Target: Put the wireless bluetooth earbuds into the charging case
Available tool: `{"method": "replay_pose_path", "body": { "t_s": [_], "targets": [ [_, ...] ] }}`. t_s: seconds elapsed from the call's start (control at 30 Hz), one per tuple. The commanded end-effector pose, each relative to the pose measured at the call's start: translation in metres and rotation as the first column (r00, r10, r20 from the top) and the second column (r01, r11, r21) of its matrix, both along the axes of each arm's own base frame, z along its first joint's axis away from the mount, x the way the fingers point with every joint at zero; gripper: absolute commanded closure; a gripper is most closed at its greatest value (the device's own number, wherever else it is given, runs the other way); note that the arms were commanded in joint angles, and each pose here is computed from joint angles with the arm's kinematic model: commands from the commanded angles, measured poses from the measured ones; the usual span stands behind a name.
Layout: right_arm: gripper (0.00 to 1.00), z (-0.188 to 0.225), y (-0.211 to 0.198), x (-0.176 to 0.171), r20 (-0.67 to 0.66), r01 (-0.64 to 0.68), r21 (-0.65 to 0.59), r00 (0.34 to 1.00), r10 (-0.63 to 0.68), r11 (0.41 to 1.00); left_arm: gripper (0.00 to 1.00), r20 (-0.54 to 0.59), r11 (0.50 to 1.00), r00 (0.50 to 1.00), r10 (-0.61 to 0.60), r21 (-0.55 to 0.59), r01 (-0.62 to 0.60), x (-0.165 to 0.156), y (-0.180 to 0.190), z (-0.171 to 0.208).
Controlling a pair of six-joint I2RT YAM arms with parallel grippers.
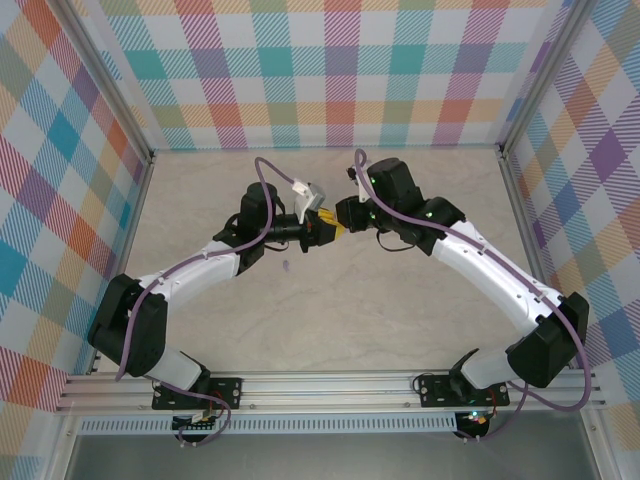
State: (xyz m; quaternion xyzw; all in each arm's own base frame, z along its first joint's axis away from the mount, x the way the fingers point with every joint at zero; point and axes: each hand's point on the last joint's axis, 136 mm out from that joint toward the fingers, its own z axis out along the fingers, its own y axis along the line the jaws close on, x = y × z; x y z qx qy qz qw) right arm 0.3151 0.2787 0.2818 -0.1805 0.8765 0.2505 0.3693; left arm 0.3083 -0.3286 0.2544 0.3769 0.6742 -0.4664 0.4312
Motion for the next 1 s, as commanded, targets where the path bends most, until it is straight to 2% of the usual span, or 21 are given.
{"method": "replay_pose_path", "body": {
  "t_s": [0.0,0.37,0.63,0.8,0.97],
  "targets": [
    [0.78,0.005,0.009,-0.007,0.002,-0.056,-0.004,0.998,0.056,0.998,0.91,0.076,0.998,0.997,-0.011,-0.055,0.015,-0.001,-0.006,0.035],
    [0.74,0.001,0.017,-0.012,-0.029,-0.104,-0.015,0.994,0.103,0.994,0.91,0.077,0.998,0.997,-0.001,-0.062,0.005,0.001,-0.007,0.038],
    [0.57,0.003,0.013,-0.011,-0.033,-0.079,-0.024,0.996,0.079,0.997,0.91,0.074,0.998,0.997,-0.006,-0.063,0.011,-0.001,-0.006,0.036],
    [0.5,0.02,0.001,-0.007,0.016,-0.012,-0.021,1.0,0.013,1.0,0.91,0.061,0.998,0.998,0.018,-0.062,-0.014,0.0,-0.001,0.033],
    [0.46,0.026,-0.026,0.0,0.05,0.115,-0.058,0.992,-0.113,0.992,0.91,0.019,0.995,0.998,0.056,-0.085,-0.054,0.005,0.017,0.028]
  ]
}}
